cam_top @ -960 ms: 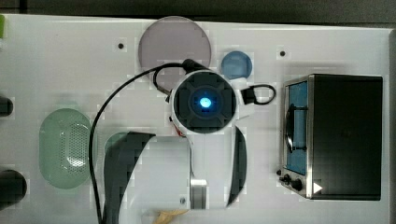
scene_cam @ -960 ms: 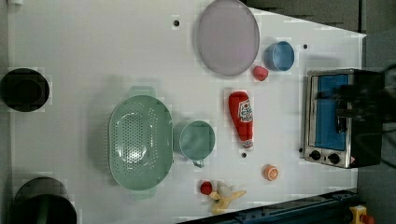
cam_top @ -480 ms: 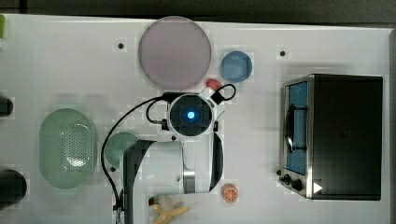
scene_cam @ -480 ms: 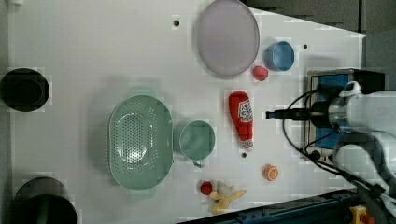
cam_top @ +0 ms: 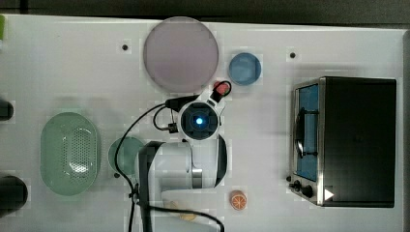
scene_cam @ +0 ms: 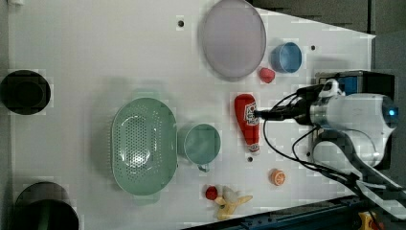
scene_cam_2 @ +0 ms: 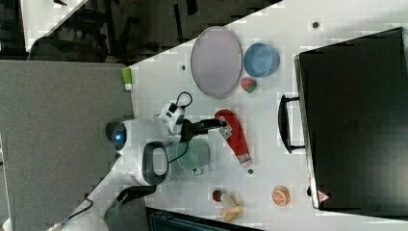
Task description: Pick Ketchup from the table and place it in strainer.
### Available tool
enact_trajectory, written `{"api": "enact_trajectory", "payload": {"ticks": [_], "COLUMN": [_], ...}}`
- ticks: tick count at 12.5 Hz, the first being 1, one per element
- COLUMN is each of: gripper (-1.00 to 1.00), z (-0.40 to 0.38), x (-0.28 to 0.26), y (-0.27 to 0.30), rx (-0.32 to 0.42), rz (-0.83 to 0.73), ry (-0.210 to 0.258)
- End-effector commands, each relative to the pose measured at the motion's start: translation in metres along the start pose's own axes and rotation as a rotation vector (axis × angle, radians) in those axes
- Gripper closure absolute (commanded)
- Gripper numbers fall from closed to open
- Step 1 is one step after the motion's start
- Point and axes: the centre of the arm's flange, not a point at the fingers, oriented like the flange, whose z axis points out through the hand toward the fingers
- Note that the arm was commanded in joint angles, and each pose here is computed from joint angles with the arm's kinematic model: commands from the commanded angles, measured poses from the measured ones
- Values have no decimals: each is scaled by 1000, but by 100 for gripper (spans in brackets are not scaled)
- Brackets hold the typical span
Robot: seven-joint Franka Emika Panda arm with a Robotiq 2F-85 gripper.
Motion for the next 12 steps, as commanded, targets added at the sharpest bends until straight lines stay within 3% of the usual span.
{"api": "enact_trajectory", "payload": {"ticks": [1,6,9,10,12], "gripper": [-100,-93,-20,-9,-9], "z": [25,57,60,58,42], "x": [-6,-10,-10,-10,-3], "y": [-3,-2,1,0,1], "rx": [14,29,22,21,11], "rz": [-54,-45,-37,-40,-41], "ry": [-15,-32,4,8,41]}}
